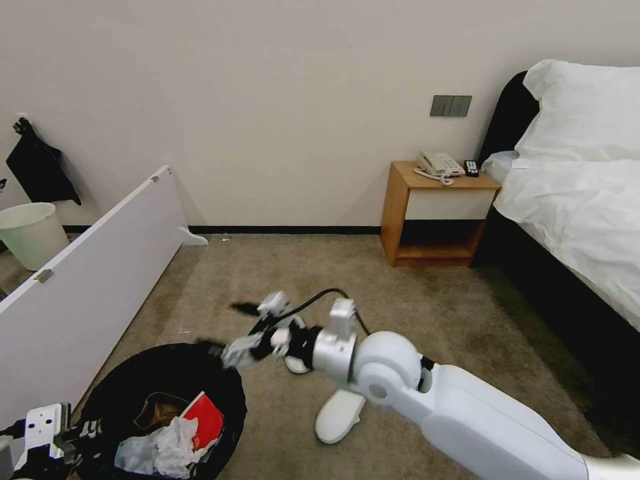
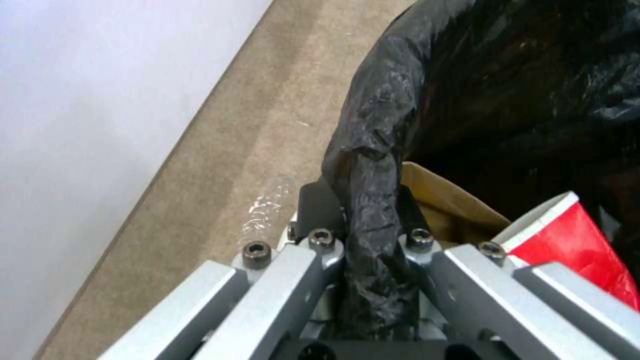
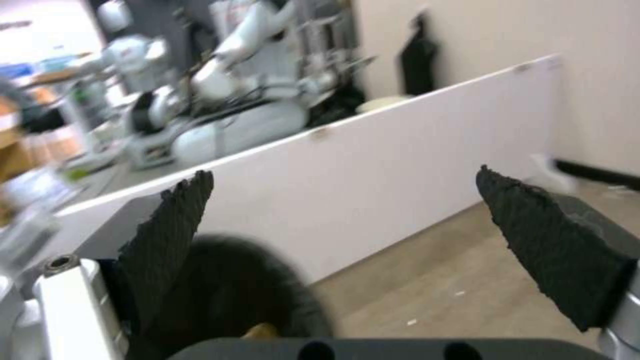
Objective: Pick up the trash bin, then pick up the garbage from the floor and place it into the trash bin.
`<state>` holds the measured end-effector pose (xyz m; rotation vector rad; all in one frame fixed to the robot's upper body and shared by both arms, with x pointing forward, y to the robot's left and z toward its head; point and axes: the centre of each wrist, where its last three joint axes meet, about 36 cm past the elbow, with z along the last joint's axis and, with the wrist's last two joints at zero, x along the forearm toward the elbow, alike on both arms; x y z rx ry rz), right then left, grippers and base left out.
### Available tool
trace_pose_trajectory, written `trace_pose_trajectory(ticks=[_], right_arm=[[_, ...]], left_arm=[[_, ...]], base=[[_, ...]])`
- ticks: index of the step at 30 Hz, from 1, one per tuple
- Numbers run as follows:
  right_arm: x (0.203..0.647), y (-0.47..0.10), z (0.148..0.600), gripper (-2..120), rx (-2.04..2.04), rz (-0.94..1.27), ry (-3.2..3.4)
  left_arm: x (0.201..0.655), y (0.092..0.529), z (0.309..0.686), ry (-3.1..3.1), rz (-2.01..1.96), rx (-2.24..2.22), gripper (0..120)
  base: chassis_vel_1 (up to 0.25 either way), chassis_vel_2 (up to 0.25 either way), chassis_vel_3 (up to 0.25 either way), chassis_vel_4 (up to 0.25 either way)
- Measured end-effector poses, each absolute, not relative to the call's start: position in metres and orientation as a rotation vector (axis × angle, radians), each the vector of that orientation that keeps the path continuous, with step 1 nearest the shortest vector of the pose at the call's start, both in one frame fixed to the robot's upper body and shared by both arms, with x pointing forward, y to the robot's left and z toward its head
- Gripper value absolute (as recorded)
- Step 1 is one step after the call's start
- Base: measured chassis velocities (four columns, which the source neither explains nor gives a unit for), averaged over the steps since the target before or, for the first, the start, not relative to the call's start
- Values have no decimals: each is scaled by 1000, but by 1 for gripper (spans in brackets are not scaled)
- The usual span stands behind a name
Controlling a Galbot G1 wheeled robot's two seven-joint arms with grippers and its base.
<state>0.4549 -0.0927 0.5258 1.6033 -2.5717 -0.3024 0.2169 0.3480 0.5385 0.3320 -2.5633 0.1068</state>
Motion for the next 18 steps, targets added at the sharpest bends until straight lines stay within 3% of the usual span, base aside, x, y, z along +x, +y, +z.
trace_pose_trajectory(ticks=[8, 18], right_arm=[[468, -127, 512, 100, 1221, -394, -2832], [461, -153, 464, 100, 762, -372, -2947]], left_arm=[[217, 349, 536, -2560, 117, 346, 3], [217, 350, 536, -2561, 121, 348, 3]], base=[[0, 0, 0, 0], [0, 0, 0, 0]])
